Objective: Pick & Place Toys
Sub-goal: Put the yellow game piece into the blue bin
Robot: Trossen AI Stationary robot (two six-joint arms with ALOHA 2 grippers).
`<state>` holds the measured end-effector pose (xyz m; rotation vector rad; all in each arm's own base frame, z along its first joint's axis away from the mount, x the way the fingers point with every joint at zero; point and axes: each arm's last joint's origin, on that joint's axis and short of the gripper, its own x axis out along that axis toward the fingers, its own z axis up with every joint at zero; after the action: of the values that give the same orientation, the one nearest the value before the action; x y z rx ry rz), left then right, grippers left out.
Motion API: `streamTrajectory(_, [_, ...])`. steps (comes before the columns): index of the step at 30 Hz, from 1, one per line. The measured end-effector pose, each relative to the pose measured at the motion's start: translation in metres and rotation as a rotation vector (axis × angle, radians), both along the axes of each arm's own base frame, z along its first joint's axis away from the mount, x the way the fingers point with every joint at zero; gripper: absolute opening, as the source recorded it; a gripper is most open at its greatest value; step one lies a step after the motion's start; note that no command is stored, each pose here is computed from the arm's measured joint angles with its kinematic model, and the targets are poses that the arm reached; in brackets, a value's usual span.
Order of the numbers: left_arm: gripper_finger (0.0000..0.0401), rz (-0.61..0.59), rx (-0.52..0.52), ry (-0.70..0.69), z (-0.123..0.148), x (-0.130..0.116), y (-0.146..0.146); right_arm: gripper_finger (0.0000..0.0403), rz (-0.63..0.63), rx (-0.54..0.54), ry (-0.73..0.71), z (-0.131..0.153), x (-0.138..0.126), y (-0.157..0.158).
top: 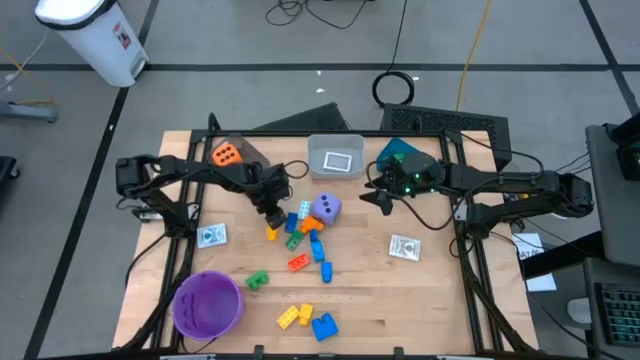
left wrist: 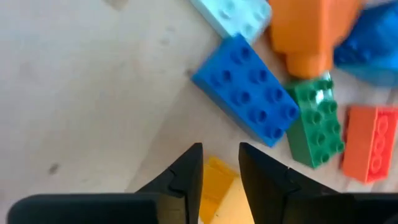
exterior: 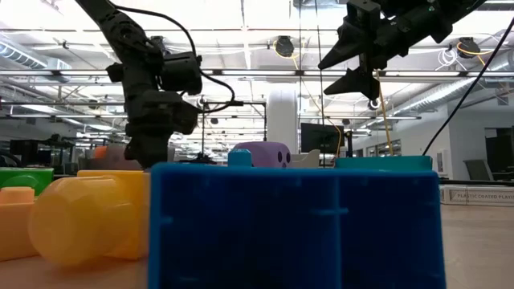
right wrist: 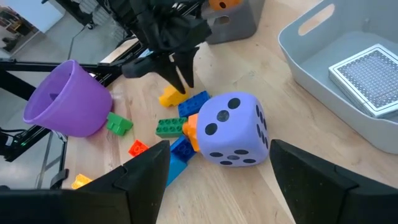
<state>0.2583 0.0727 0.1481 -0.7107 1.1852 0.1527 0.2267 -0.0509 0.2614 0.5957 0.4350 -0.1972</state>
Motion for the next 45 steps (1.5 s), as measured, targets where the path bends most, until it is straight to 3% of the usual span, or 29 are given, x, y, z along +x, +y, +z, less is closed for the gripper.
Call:
streamTrajectory(8, [0.0106, -0.069, -0.127, -0.049, 0.001, -0.004, 0.004, 0.0267, 0.001, 0.000, 0.000, 0.000, 0.000, 0.000])
streamTrajectory(20, [0.0106, -0.077, -0.149, 0.013, -0.001, -0.015, 0.011, 0.0267, 0.002, 0.001, 0.000, 0.000, 0.000, 0.000])
streamTrajectory(36, [0.0106, -0.213, -0.206, 0.026, -0.001, -0.017, -0.006, 0.0267, 0.002, 0.002, 0.000, 0.000, 0.000, 0.000])
streamTrajectory(45, [0.0106, -0.253, -0.237, 0.101, -0.001, -0.026, -0.009, 0.0267, 0.002, 0.002, 0.000, 0.000, 0.000, 0.000])
